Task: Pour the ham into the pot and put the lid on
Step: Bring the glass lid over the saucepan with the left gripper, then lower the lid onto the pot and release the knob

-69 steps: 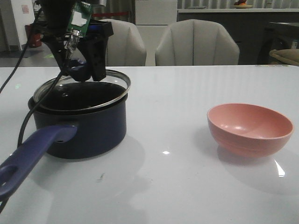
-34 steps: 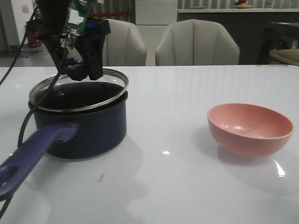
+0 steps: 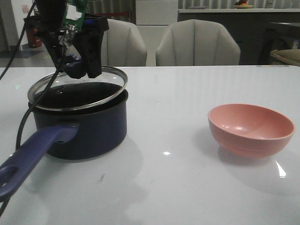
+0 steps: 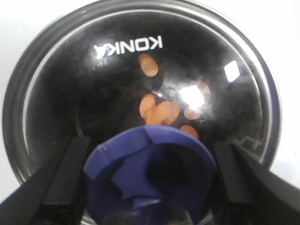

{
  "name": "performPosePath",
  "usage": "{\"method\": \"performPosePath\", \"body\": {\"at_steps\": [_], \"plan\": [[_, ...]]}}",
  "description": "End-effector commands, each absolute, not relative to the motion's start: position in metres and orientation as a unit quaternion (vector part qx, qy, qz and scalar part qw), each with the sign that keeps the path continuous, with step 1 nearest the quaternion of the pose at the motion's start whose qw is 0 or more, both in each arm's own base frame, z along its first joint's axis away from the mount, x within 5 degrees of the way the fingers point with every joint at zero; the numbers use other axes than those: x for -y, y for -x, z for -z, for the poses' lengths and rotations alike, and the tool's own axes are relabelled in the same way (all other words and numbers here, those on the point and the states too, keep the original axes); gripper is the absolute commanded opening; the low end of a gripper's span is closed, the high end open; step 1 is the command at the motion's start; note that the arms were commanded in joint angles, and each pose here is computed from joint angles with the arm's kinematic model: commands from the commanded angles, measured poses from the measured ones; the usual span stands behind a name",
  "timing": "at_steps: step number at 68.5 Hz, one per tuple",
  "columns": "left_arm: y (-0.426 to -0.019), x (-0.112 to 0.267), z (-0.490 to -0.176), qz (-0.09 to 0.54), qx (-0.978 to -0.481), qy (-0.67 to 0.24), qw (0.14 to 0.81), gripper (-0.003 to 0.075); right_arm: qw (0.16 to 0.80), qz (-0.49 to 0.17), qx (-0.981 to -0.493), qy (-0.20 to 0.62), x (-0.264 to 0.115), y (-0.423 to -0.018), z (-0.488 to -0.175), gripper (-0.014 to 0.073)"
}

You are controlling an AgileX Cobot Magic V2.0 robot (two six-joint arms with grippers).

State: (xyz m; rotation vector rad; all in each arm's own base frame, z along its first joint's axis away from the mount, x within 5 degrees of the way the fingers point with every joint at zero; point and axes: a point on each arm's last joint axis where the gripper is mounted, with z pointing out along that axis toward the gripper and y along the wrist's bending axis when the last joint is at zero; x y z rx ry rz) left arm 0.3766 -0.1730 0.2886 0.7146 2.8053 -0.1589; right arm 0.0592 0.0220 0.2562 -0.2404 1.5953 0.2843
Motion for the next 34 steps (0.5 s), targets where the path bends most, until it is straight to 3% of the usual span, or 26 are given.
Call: {"method": "performPosePath", "body": {"at_steps": [1, 28, 34], "plan": [[-0.3668, 0.1670, -0.3138, 0.061, -0.958, -0.240, 0.141, 0.0195, 0.718, -0.125, -0.678, 0.095, -0.0199, -0.0590, -0.2722, 0.0145], [-0.3696, 0.1679, -0.3083, 0.060, -0.958, -0.239, 0.147, 0.0202, 0.718, -0.125, -0.678, 0.095, -0.0199, -0.0590, -0.2722, 0.0145], [-0.3711, 0.1686, -0.3046, 0.060, -0.959, -0.239, 0.143, 0.0262, 0.718, -0.125, -0.678, 0.095, -0.0199, -0.0590, -0.2722, 0.0145]]}}
